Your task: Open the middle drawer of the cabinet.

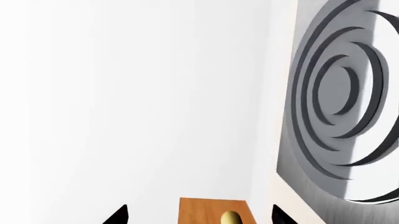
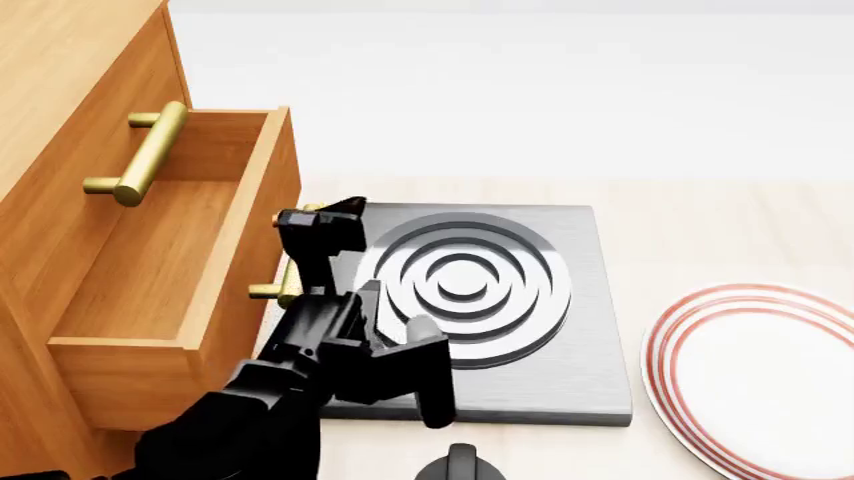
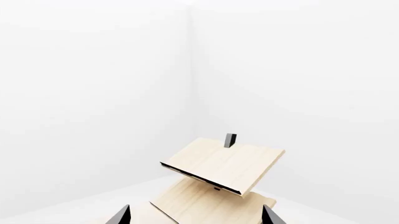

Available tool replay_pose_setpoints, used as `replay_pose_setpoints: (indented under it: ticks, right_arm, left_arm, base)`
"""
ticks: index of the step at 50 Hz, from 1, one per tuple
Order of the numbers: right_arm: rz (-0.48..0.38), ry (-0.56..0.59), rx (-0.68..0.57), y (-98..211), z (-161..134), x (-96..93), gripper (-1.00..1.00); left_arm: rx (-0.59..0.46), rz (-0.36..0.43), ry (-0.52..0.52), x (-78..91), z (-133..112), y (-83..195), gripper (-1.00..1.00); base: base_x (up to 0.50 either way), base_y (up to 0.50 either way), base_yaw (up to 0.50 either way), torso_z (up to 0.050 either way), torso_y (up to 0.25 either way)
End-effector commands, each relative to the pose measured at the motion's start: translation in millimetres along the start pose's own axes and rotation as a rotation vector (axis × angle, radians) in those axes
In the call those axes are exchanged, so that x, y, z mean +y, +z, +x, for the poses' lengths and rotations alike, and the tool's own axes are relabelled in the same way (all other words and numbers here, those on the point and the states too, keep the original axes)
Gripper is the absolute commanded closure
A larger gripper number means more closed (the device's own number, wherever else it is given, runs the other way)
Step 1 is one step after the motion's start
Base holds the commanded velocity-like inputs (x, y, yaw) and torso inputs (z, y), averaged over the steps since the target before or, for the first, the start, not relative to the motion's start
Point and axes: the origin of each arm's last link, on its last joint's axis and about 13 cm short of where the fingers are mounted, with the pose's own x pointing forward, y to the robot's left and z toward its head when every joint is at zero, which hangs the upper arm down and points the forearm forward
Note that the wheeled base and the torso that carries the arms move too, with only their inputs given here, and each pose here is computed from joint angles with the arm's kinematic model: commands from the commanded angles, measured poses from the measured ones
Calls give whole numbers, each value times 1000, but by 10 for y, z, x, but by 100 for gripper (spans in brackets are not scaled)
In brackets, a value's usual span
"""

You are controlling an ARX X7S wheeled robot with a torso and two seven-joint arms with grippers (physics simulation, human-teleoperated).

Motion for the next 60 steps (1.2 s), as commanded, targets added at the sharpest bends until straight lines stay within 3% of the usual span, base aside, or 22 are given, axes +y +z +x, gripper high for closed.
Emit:
replay_pose_setpoints:
  ticks: [1, 9, 17, 25, 28, 31, 32, 36, 40, 45, 50, 53, 60]
  right_arm:
    - [1, 0, 0, 1, -2, -1, -100]
    - [1, 6, 0, -3, 0, 9, -100]
    - [1, 13, 0, -6, 3, 23, -100]
    - [1, 19, 0, -5, 10, 38, -100]
    - [0, 18, 1, -5, 7, 30, -100]
    - [2, 15, 0, -2, 5, 22, -100]
    - [2, 16, -1, -1, 6, 25, -100]
    - [1, 17, -1, -4, 9, 31, -100]
    - [1, 19, -3, -1, 8, 31, -100]
    - [3, 21, -5, 3, 10, 36, -100]
    - [2, 20, -5, 7, 12, 35, -100]
    - [2, 19, -4, 1, 13, 31, -100]
    - [3, 21, -4, 0, 13, 36, -100]
  left_arm:
    - [-29, -21, 23, 60, 9, 74, -100]
    - [-55, -87, 96, 200, 50, 141, -100]
    - [-86, -251, 122, 317, 100, 205, -100]
    - [-71, -485, 81, 466, 122, 301, -100]
    - [-67, -617, 63, 577, 134, 362, -100]
    - [-84, -639, 80, 657, 146, 388, -100]
    - [-75, -709, 68, 733, 155, 409, -100]
    - [-115, -813, 68, 962, 114, 462, -100]
    - [-159, -841, 78, 1064, 46, 456, -100]
    - [-207, -931, 92, 1173, -30, 448, -100]
    - [-240, -958, 95, 1266, -196, 478, -100]
    - [-257, -1026, 83, 1388, -341, 498, -100]
    - [-310, -1042, 117, 1558, -622, 508, -100]
  base:
    - [0, 0, 0, 0, 0]
    - [0, 0, 0, 0, 0]
    - [0, 0, 0, 0, 0]
    - [0, 0, 0, 0, 0]
    - [0, 0, 0, 0, 0]
    - [0, 0, 0, 0, 0]
    - [0, 0, 0, 0, 0]
    - [0, 0, 0, 0, 0]
    - [0, 0, 0, 0, 0]
    - [0, 0, 0, 0, 0]
    - [0, 0, 0, 0, 0]
    - [0, 0, 0, 0, 0]
    - [0, 0, 0, 0, 0]
